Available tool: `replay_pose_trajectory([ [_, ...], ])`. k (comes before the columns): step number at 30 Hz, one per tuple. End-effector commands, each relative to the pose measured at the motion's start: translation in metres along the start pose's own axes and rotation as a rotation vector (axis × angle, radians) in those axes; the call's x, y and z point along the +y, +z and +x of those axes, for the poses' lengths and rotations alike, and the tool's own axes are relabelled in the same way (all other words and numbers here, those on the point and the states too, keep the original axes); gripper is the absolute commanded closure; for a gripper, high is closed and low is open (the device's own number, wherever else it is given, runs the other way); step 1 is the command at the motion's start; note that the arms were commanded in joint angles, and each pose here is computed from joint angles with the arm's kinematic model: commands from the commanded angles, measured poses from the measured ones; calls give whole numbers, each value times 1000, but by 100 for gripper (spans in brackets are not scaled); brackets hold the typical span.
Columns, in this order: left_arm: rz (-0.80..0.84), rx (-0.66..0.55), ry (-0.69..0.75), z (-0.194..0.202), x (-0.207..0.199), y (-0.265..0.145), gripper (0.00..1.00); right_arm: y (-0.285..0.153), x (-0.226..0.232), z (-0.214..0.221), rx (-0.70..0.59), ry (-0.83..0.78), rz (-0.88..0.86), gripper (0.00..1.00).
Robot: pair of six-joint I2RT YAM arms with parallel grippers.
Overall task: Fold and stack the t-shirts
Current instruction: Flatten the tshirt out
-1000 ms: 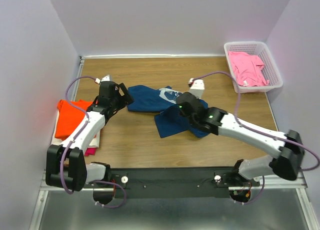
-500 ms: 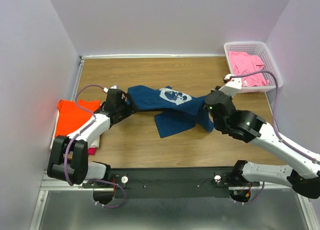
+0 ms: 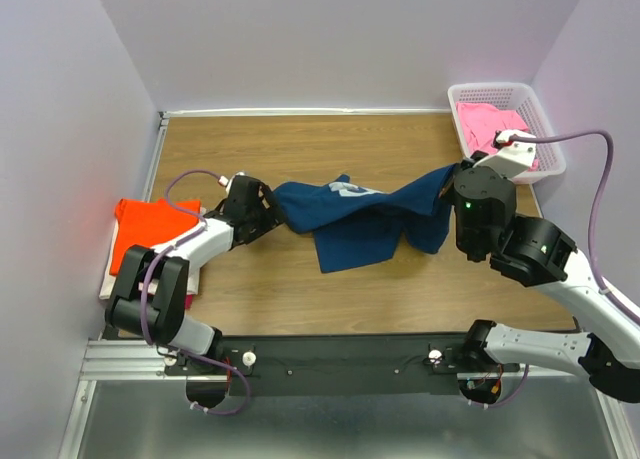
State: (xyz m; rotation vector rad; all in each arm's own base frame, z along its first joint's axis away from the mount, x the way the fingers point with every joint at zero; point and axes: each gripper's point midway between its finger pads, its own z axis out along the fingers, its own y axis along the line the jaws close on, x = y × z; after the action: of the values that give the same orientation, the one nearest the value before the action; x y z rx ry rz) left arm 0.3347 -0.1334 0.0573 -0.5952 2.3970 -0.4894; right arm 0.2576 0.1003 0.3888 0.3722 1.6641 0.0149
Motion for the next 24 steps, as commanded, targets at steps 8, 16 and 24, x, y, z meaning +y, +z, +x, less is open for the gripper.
replay_pose_trajectory([
  [8,5,-5,15,4,-35,29,23,2,-8,-7,-20,-67,47,100],
  [16,8,-27,23,-11,-51,47,72,3,-3,0,-3,-79,31,100],
  [24,-10,-154,68,-57,-62,1,100,5,-1,4,3,-95,35,100],
])
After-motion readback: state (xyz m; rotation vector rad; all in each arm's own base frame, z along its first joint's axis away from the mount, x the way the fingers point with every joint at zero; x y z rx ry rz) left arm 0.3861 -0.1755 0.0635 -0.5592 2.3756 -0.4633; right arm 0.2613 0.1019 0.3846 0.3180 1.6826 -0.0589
